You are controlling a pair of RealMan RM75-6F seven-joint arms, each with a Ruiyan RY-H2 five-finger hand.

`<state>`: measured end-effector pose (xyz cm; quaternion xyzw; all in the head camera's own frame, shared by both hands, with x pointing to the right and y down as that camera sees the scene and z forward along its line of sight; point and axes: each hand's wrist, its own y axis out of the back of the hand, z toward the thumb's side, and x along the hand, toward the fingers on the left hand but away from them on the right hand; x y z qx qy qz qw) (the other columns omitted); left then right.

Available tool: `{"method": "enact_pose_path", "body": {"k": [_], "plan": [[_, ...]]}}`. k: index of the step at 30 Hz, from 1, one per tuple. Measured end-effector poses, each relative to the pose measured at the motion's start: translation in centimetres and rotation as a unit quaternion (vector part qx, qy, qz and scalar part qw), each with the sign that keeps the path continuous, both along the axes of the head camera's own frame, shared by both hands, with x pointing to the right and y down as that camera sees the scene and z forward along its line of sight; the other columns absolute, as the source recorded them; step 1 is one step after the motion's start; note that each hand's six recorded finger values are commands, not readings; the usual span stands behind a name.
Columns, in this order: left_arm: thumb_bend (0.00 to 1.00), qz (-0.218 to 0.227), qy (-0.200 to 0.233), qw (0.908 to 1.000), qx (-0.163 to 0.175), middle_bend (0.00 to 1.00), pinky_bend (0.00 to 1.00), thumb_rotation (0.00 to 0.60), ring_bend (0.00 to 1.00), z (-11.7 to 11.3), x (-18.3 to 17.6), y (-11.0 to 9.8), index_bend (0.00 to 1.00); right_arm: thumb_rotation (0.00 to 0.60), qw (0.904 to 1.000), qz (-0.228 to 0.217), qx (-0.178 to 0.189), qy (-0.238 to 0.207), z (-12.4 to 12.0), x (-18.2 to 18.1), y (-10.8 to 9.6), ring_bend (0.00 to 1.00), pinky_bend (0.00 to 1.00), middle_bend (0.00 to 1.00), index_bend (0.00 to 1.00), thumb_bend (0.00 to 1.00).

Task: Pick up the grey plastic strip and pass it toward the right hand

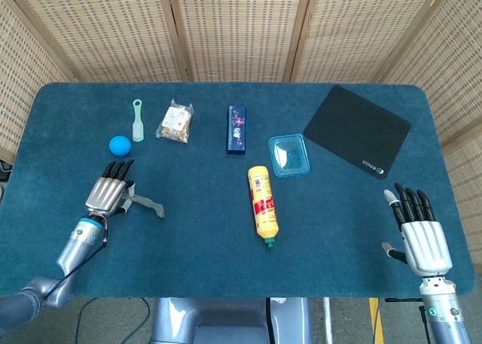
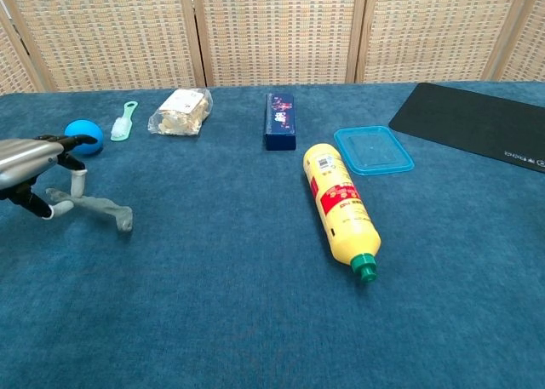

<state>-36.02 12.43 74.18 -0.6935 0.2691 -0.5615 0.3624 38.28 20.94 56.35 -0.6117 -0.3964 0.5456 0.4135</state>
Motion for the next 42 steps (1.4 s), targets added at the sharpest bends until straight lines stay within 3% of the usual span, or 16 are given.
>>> {"method": "enact_pose_path", "body": {"k": [5,8,14,18,21,24,31,42], "plan": [[0.65,-0.058,0.091,0.994,-0.018,0.0,0.0,0.6,0.0,-1.2,0.8,-0.7,0.74,0.6,0.9996,-0.019,0.004,-0.022,0.0,-1.0,-0.4,0.0,0.0,0.0,0.06,0.0],[0.65,-0.095,0.159,0.9822,-0.033,0.0,0.0,0.6,0.0,-1.9,2.0,-1.2,0.74,0.6,0.9981,-0.036,0.01,-0.05,-0.4,-1.9,-1.1,0.0,0.0,0.0,0.1,0.0],[0.65,-0.148,0.296,0.94,-0.084,0.0,0.0,0.6,0.0,-3.1,6.4,-1.8,0.74,0.6,0.9901,-0.083,0.011,-0.112,-1.2,-4.1,-3.1,0.0,0.0,0.0,0.19,0.0],[0.65,-0.164,0.387,0.8981,-0.13,0.0,0.0,0.6,0.0,-4.4,11.7,-2.4,0.75,0.6,0.979,-0.113,0.001,-0.169,-1.6,-6.0,-4.7,0.0,0.0,0.01,0.23,0.0],[0.65,-0.162,0.431,0.8735,-0.157,0.0,0.0,0.6,0.0,-5.6,15.6,-3.0,0.75,0.6,0.9671,-0.146,-0.003,-0.208,-2.1,-8.0,-6.4,0.0,0.0,0.03,0.25,0.0],[0.65,-0.155,0.454,0.8596,-0.176,0.0,0.0,0.6,0.0,-6.3,18.6,-3.3,0.74,0.6,0.9569,-0.185,0.006,-0.224,-2.8,-10.3,-8.0,0.0,0.0,0.06,0.28,0.0],[0.65,-0.132,0.464,0.8524,-0.202,0.0,0.0,0.6,0.0,-7.2,23.6,-3.2,0.74,0.6,0.9445,-0.234,0.021,-0.23,-3.2,-14.0,-10.3,0.0,0.0,0.12,0.36,0.01],[0.65,-0.125,0.461,0.8457,-0.237,0.0,0.0,0.6,0.0,-7.0,28.4,-1.7,0.74,0.6,0.9419,-0.251,0.028,-0.222,-2.5,-17.1,-12.0,0.0,0.0,0.16,0.45,0.14]]}}
